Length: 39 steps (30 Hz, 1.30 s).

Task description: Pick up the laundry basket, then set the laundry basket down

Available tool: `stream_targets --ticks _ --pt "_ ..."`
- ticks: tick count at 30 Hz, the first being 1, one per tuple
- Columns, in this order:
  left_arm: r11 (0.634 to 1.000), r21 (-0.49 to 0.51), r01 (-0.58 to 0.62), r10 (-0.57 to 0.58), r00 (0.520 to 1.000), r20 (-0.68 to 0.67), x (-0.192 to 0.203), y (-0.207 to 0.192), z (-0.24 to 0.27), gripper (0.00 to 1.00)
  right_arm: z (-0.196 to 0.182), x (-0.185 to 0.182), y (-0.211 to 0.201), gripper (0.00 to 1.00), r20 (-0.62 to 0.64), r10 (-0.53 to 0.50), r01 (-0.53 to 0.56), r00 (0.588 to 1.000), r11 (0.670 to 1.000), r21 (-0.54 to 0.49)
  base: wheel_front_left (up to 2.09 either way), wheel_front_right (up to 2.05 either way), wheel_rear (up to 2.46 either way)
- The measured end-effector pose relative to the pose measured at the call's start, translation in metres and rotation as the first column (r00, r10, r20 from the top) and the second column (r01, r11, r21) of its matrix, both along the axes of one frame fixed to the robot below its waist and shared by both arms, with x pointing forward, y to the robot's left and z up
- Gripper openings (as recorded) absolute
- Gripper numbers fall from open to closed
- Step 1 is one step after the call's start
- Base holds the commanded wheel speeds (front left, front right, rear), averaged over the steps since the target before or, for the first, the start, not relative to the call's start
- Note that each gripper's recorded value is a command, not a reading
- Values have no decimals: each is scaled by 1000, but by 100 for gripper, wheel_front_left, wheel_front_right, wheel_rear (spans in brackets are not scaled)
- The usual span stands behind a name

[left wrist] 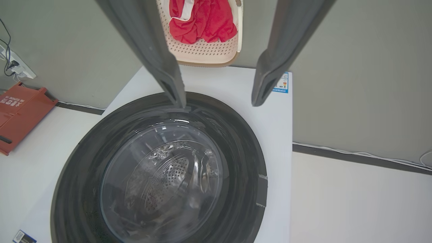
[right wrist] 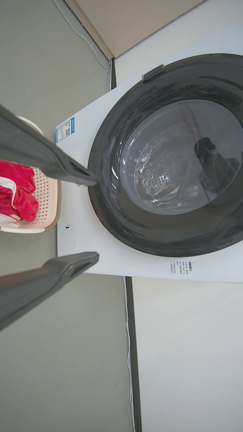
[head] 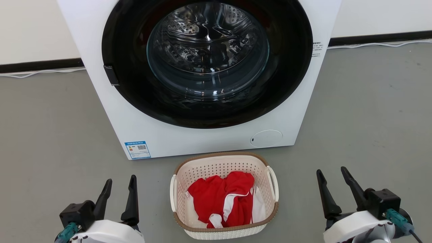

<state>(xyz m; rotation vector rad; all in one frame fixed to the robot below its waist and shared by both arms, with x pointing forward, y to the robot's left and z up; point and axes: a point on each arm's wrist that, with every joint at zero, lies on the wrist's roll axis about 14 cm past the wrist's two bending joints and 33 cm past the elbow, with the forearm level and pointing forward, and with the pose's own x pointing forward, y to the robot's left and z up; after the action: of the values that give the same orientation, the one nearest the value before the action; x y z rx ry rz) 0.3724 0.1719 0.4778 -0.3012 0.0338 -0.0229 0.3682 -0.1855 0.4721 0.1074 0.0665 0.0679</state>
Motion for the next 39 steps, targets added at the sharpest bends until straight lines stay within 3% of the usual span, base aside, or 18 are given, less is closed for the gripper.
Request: stream_targets --ticks 16,39 --pt "985 167 34 -41 999 34 1 -6 4 100 2 -1 4 100 29 55 -49 998 981 -187 0 0 0" --pt "985 168 34 -37 999 13 -1 -5 -3 100 5 4 3 100 38 52 -44 998 981 -187 0 0 0"
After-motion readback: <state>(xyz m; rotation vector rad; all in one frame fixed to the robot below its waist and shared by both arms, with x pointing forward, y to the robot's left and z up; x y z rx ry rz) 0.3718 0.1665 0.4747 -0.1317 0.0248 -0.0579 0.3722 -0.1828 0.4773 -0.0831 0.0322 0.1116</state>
